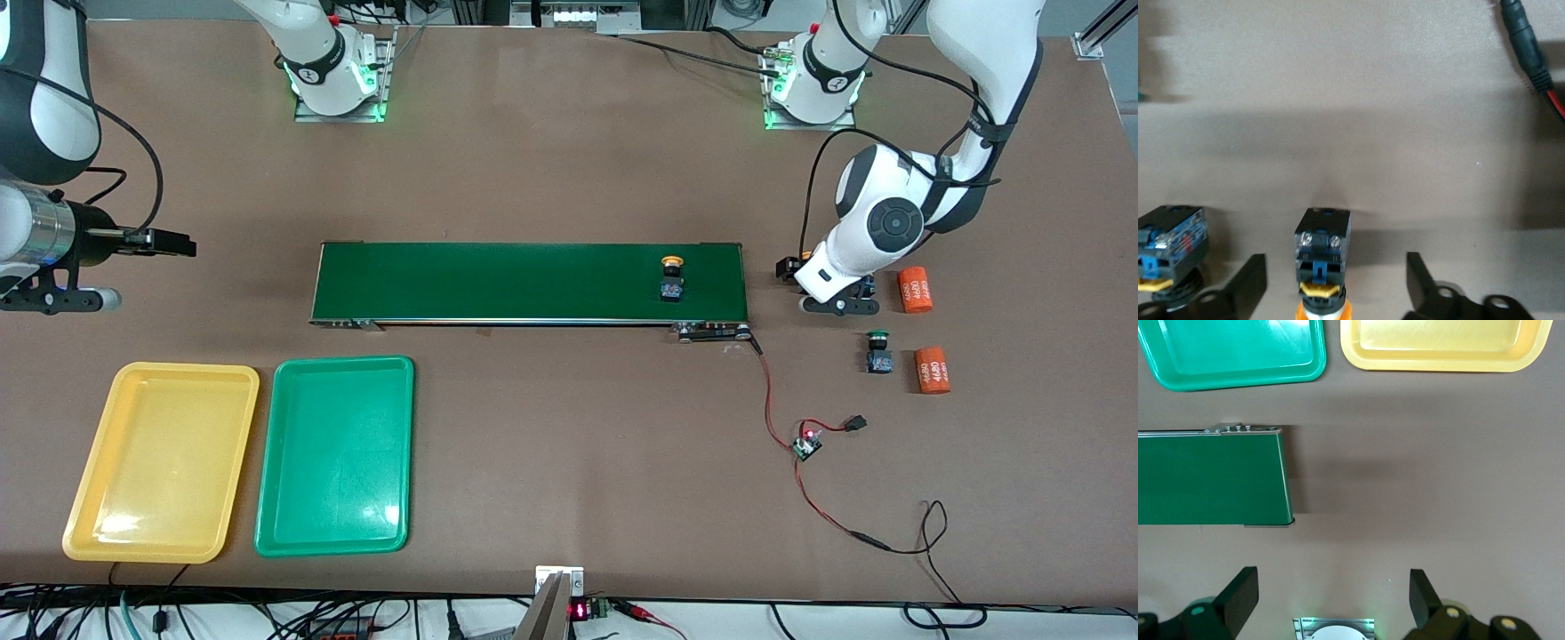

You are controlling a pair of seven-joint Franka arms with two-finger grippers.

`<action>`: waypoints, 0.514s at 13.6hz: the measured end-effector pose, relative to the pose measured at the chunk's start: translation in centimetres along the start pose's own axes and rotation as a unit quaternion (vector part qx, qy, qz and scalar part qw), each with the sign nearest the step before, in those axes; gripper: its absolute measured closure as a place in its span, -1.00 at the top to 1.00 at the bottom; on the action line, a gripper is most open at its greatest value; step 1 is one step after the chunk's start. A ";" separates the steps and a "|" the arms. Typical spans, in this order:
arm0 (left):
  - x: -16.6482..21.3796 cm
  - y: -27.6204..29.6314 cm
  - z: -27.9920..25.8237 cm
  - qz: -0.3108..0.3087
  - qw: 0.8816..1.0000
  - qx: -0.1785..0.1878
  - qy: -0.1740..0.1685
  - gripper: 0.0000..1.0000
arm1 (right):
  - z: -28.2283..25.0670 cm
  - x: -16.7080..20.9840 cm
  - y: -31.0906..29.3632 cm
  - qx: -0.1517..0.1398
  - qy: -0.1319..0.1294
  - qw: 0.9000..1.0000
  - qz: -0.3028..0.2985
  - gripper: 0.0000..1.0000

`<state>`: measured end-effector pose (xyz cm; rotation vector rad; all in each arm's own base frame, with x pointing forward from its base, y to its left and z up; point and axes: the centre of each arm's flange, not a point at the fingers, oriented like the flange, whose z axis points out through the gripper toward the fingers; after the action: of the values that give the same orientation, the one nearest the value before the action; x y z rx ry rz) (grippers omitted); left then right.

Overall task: Sort buttons by color to trays
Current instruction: 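Return the left gripper and grasp another yellow-ringed button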

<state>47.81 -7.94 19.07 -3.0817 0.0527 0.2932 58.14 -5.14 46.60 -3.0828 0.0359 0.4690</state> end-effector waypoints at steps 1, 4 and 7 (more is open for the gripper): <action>0.1 0.0 0.4 0.002 1.000 -0.002 0.002 0.57 | 0.0 0.0 0.0 0.000 0.000 1.000 0.000 1.00; 0.3 -0.3 1.2 0.003 1.000 -0.005 0.004 0.12 | 0.0 0.0 0.0 0.000 0.000 1.000 0.000 1.00; 0.9 -0.4 0.0 0.010 1.000 -0.004 0.015 -0.33 | 0.2 0.0 -0.3 0.000 -0.003 1.000 -0.002 1.00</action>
<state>48.70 -7.61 18.94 -3.0964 0.0833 0.2477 58.06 -4.86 46.45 -3.0811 0.0289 0.4785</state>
